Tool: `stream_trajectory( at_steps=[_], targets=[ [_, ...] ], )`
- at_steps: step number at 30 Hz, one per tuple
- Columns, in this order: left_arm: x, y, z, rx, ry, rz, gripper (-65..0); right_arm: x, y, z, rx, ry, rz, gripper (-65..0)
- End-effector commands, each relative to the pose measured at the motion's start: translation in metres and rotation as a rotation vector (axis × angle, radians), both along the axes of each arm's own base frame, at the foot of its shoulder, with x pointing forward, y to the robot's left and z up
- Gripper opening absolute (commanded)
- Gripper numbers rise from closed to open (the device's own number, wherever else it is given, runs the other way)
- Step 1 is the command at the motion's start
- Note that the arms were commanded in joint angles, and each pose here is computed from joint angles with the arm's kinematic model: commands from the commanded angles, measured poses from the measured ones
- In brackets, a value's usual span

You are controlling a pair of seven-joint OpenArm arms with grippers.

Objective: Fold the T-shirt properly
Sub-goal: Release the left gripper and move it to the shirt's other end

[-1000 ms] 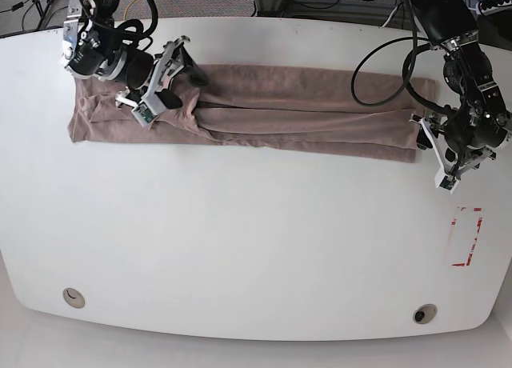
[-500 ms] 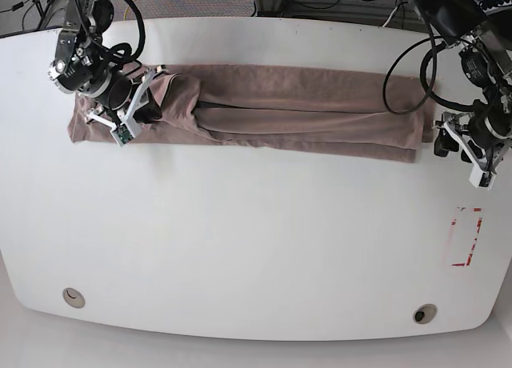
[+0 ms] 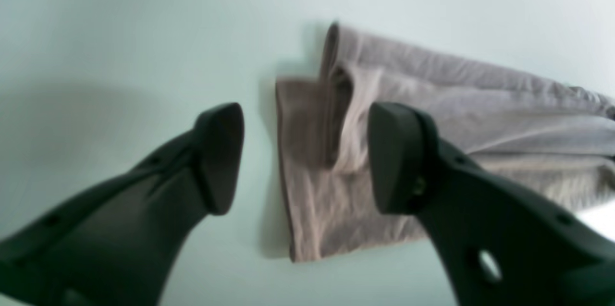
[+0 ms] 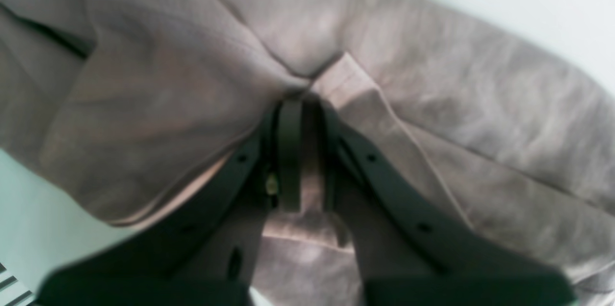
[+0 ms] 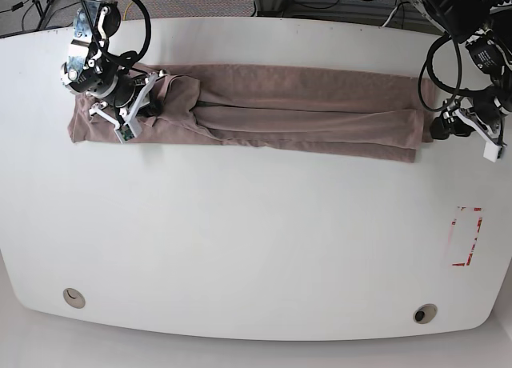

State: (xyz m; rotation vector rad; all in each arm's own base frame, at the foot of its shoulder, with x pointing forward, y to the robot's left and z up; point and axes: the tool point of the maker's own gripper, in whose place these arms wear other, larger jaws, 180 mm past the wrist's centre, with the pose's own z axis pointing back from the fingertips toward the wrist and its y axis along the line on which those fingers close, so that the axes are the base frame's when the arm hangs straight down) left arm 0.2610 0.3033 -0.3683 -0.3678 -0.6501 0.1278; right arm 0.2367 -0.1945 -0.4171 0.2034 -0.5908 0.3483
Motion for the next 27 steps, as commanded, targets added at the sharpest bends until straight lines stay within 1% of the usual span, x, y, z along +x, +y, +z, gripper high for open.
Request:
stream_trajectory(
  at_steps=[1, 3, 7, 11, 17, 27],
  targets=[
    [0.009, 0.014, 0.014, 0.010, -0.048, 0.010, -19.4, 0.005, -0.007, 0.004, -0.032, -0.012, 0.005, -59.6],
    [0.008, 0.013, 0.009, -0.004, -0.035, 0.013, -17.5, 0.004, -0.007, 0.004, -0.030, -0.010, 0.004, -59.6],
    [-0.001, 0.012, 0.000, -0.016, -0.006, 0.015, -16.8, 0.004, -0.007, 0.004, -0.030, -0.012, 0.004, -59.6],
    [-0.001, 0.009, -0.002, -0.023, -0.003, 0.011, -16.8, 0.004, -0.006, 0.004, -0.029, -0.012, 0.004, -59.6],
    [-0.001, -0.010, -0.018, -0.057, 0.047, -0.048, -17.1, 0.005, -0.005, 0.004, -0.022, -0.015, 0.003, -59.8],
    [-0.009, -0.019, -0.039, -0.123, 0.106, -0.046, -17.1, 0.004, -0.004, 0.005, -0.021, -0.015, 0.004, -59.8]
  ],
)
